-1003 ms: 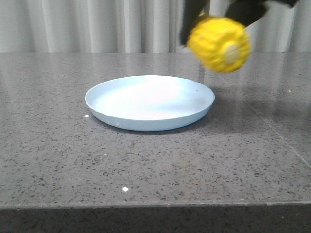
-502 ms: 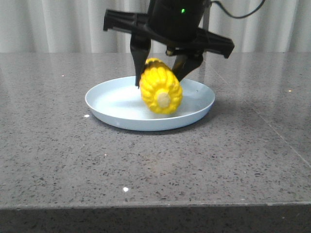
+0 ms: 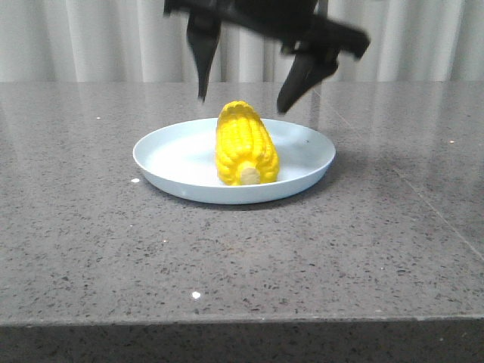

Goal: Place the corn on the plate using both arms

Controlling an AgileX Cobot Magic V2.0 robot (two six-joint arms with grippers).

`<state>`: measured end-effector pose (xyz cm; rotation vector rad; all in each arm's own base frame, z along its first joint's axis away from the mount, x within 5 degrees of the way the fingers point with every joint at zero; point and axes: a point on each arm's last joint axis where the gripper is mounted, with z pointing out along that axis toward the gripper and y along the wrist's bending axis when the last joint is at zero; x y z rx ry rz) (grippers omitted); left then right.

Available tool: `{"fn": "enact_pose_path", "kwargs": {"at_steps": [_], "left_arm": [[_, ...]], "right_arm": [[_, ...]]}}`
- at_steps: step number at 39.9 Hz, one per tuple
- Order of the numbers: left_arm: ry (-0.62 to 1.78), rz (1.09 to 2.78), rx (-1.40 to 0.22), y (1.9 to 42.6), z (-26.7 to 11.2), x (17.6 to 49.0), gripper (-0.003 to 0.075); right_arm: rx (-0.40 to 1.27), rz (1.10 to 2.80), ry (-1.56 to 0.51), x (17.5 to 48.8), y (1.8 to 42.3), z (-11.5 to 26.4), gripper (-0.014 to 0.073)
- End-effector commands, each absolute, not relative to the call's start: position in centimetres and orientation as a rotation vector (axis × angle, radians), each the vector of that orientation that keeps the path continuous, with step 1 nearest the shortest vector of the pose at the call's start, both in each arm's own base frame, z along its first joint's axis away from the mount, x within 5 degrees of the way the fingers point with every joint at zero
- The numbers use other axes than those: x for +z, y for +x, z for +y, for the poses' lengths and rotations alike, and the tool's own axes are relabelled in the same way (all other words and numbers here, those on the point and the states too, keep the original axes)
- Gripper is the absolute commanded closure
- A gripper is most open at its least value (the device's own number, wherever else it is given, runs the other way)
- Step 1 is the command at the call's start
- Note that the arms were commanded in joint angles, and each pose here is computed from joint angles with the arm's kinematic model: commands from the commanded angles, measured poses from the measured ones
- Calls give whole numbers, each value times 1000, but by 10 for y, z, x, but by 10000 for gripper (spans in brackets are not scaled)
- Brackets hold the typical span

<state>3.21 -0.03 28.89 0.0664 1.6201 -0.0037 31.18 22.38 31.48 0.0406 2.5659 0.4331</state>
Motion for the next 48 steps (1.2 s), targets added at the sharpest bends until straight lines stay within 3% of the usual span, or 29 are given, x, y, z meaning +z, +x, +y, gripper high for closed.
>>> {"fn": "enact_pose_path", "kwargs": {"at_steps": [1,5,11,22,34,48], "left_arm": [[67,1523,-2,31,0,304,741],[67,1523,-2,31,0,304,741],[67,1523,-2,31,0,304,741],[67,1523,-2,31,0,304,741],[67,1523,-2,31,0,304,741],[67,1523,-2,31,0,304,741]], "right_arm": [[455,2391,59,373,306,192,4],[406,2376,52,389,302,163,128],[380,2403,-4,403,295,129,420],[285,2424,68,408,276,69,706],[214,2399,36,372,211,39,714],[158,1959,-53,328,106,16,715]]}}
